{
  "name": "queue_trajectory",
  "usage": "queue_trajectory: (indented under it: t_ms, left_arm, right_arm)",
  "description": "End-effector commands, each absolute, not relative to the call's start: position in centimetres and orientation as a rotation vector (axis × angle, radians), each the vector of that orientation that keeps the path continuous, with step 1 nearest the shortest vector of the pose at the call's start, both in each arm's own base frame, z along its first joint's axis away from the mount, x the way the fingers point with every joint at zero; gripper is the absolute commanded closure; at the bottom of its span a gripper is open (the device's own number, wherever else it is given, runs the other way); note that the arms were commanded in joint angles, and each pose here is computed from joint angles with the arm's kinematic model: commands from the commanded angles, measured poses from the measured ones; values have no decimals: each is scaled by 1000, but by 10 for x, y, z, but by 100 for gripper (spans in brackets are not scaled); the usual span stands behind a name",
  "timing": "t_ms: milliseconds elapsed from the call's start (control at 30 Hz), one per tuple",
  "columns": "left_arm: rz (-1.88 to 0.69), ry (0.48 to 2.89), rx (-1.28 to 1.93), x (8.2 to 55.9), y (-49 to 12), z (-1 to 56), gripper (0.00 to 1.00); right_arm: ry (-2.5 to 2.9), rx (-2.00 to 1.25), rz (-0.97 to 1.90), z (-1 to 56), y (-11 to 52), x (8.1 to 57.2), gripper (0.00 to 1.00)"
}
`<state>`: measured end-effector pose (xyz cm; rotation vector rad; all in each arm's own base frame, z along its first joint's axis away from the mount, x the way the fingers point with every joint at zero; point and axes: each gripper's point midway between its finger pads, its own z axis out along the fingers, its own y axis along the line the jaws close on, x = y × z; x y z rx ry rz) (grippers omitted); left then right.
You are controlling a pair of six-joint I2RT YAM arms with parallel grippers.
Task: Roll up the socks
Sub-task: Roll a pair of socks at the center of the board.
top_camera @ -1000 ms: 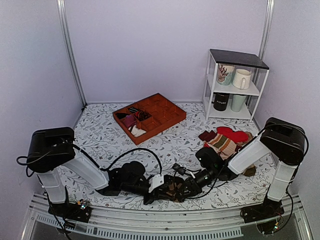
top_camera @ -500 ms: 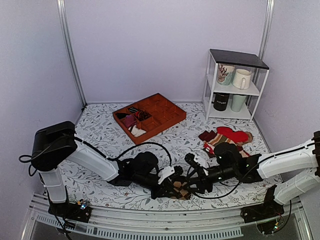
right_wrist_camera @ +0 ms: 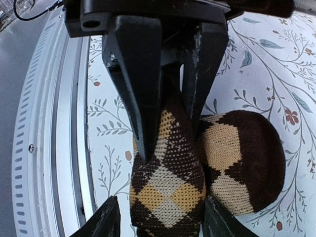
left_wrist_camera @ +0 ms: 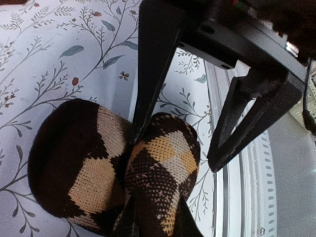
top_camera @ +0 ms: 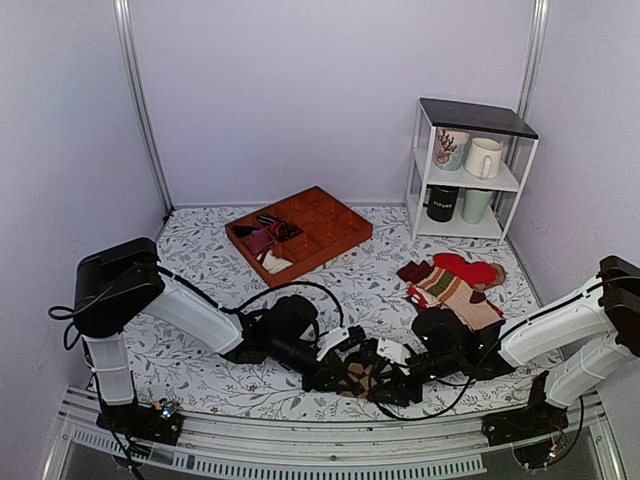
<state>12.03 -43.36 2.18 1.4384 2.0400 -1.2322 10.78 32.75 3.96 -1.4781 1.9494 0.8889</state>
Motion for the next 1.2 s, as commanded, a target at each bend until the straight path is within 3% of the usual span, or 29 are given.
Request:
queue_trajectory:
  t_ms: [0,233,467,533,633,667,700,733,900,1167]
  left_arm:
    - [-996,2504,1493,96,-364,-69,100]
    - [-998,2503,1499,96,-366,-72,100]
    - [-1016,2461,1492,99,-371,-67,100]
    - [-1008,2413,1481,105,-376,-61,92]
    - [-1000,2268,1460,118,-386,-34,90]
    - [-1000,2198,1440,124,-391,-19,81]
    - [-998,2127,1416,129,-395,-4,29]
    - [-1007,2050,1401,132,-397,11,4]
    - [-1026,1704,1342,136,-400,77,0]
    - [-1137,1537,1441,106,-398,71,1]
  right_arm:
    - [1920,-1478,884,43,341,112,43]
    - [1948,-1459,894,40,344,111,50]
    - [2027,-1470,933,26,344,103,83]
    - [2082,-1455,967,19,343,99,86]
    - [2189,-1395,994,6,337,94,88]
    - [2210,-1384,1001,3,334,92,88]
    - [2235,-1368,1015,0,332,90,88]
    - [2259,-1352,1027,-2,331,88,88]
    - [2338,-1329,1125,-6,327,75,88]
    - [2441,-1286,1247,-15,325,70,88]
